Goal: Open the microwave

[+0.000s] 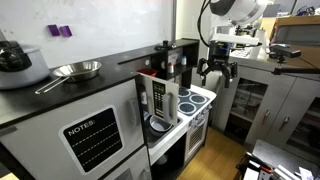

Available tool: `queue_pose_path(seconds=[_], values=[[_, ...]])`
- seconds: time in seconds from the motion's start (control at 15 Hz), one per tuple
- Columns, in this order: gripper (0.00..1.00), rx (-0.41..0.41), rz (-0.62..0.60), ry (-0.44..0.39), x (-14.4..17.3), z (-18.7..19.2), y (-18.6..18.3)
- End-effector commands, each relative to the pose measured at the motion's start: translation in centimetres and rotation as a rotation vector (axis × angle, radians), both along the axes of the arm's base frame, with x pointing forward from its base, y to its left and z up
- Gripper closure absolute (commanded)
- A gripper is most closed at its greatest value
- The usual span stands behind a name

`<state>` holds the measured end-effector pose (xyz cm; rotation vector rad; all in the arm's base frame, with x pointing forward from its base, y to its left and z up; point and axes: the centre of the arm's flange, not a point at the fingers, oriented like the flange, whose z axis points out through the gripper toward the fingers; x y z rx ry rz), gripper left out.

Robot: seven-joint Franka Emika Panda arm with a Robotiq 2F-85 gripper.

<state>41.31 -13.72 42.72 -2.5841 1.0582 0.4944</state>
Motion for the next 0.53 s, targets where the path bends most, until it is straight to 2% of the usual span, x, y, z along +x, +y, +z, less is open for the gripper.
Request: queue_pose_path(seconds=[0.0, 0.2, 0.27, 0.47], values=[[0.0, -0.15, 0.121, -0.047, -3.8, 0.0, -0.4], [0.0, -0.228, 0.178, -0.082, -5.9, -0.4, -0.7], [0.0, -0.183, 0.152, -0.027, -4.1, -0.1, -1.0], [0.0, -0.206, 0.165, -0.058, -5.2, -0.1, -0.7]])
